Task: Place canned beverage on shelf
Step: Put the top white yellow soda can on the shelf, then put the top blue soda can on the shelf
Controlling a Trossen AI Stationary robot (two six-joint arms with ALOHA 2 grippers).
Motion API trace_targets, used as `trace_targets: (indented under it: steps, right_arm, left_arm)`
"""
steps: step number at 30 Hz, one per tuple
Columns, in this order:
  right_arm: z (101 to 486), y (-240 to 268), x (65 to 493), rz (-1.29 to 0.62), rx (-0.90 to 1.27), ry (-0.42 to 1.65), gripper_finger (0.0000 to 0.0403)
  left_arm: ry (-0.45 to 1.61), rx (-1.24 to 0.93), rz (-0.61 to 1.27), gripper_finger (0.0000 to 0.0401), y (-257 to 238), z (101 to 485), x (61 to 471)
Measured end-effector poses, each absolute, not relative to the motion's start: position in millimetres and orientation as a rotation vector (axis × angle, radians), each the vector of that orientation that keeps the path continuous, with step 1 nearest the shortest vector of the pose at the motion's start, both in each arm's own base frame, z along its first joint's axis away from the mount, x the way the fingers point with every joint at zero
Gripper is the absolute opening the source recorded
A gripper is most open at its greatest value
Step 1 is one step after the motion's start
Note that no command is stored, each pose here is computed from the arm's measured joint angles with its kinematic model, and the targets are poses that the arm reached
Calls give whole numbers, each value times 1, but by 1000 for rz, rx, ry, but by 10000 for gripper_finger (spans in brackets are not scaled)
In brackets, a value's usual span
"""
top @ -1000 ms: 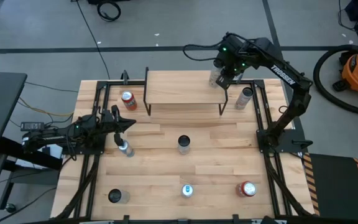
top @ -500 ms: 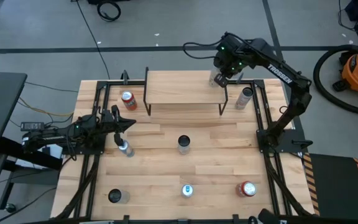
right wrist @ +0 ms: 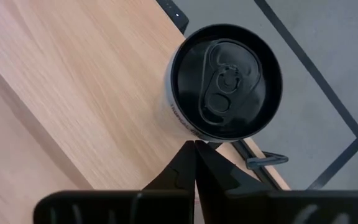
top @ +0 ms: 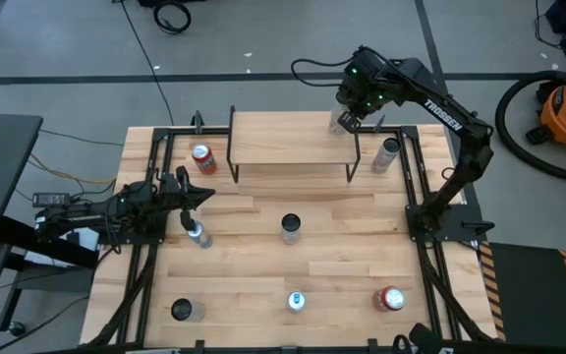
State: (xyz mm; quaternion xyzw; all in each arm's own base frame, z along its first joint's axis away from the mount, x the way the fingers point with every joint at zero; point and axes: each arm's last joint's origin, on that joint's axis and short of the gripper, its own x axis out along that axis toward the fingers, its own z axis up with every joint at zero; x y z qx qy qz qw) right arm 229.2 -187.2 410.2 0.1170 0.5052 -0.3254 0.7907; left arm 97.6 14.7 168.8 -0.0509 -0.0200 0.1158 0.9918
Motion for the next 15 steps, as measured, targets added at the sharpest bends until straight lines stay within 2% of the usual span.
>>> trace_targets:
  steps: [15]
  right_arm:
    - [417, -166, 218, -657, 259, 1170, 15]
  left_arm:
    - [-40, -102, 232, 14, 15, 169, 98]
